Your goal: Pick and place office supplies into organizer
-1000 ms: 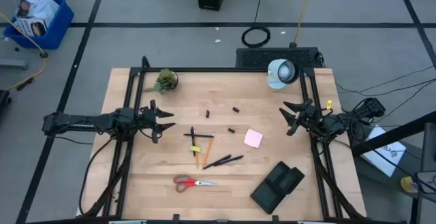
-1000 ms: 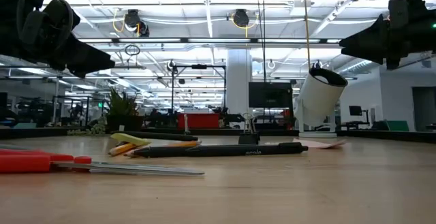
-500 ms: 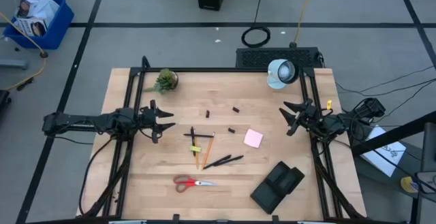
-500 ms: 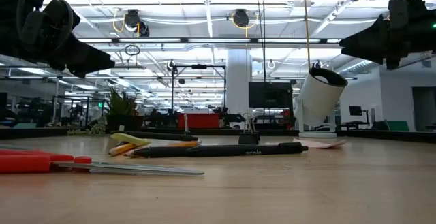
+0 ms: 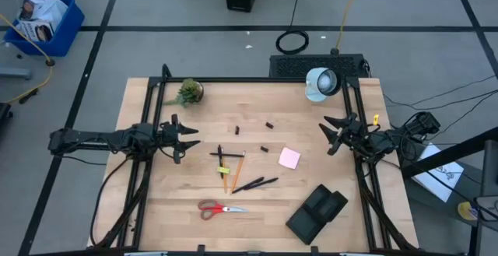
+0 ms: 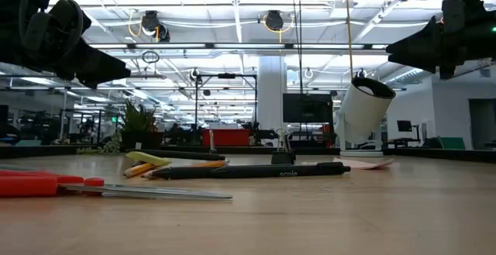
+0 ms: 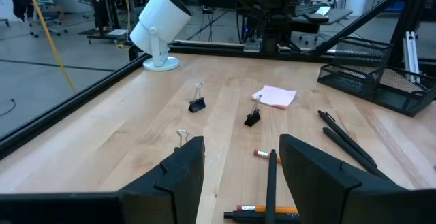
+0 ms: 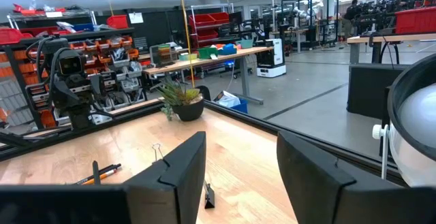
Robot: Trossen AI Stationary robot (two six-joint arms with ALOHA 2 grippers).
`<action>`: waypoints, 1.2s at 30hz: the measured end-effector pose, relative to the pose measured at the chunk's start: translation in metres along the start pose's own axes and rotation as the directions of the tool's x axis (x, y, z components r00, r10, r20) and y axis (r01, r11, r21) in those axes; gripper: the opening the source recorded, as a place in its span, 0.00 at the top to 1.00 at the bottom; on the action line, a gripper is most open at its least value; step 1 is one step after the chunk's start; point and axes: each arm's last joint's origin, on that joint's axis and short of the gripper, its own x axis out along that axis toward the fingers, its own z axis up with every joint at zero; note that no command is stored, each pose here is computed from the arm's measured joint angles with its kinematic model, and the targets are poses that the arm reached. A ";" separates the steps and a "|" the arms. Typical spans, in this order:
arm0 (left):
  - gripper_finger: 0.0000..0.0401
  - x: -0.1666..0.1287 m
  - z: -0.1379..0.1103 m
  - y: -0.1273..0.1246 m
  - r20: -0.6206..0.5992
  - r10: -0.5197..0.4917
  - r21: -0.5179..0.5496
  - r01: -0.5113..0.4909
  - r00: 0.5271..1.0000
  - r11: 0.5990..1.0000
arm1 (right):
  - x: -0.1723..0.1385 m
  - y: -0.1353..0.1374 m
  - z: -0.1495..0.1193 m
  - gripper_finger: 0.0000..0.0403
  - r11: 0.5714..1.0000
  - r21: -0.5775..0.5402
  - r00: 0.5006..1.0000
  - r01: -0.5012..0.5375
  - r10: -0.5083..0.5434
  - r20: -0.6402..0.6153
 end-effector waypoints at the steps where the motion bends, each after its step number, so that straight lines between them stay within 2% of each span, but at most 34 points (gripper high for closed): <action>1: 0.51 0.000 0.000 0.000 0.000 0.000 0.000 0.000 1.000 1.000 | 0.000 0.000 0.000 0.58 1.000 0.000 1.000 0.000 0.000 0.000; 8: 0.51 0.000 0.000 0.000 0.000 0.000 0.000 0.000 1.000 1.000 | 0.000 0.000 0.000 0.58 1.000 0.006 1.000 0.000 0.000 0.001; 11: 0.51 0.000 0.000 0.000 0.001 0.000 0.000 0.000 1.000 1.000 | 0.000 0.000 0.002 0.58 0.999 0.032 1.000 -0.001 0.001 0.012; 13: 0.51 0.000 0.000 0.000 0.000 0.000 0.000 0.000 1.000 1.000 | 0.000 0.000 0.003 0.58 0.996 0.089 1.000 -0.012 0.011 0.017; 18: 0.51 0.000 0.000 0.000 0.000 0.001 0.000 -0.001 1.000 1.000 | -0.001 0.005 0.004 0.58 0.964 0.202 0.985 -0.171 0.171 0.020; 23: 0.51 0.000 0.000 0.000 0.000 0.000 0.000 0.000 1.000 1.000 | -0.001 0.006 0.006 0.58 0.949 0.252 0.982 -0.190 0.188 0.033; 26: 0.51 0.000 0.000 0.000 0.003 0.008 -0.008 -0.008 1.000 1.000 | -0.001 0.008 0.007 0.58 0.911 0.326 0.966 -0.253 0.255 0.038; 30: 0.51 0.000 0.003 0.004 0.033 0.121 -0.007 -0.121 0.992 0.993 | -0.001 0.013 0.007 0.58 0.870 0.348 0.932 -0.350 0.361 0.033; 36: 0.51 0.000 0.003 0.005 0.030 0.154 -0.004 -0.154 0.988 0.988 | 0.005 0.022 0.001 0.58 0.901 0.272 0.934 -0.338 0.357 -0.021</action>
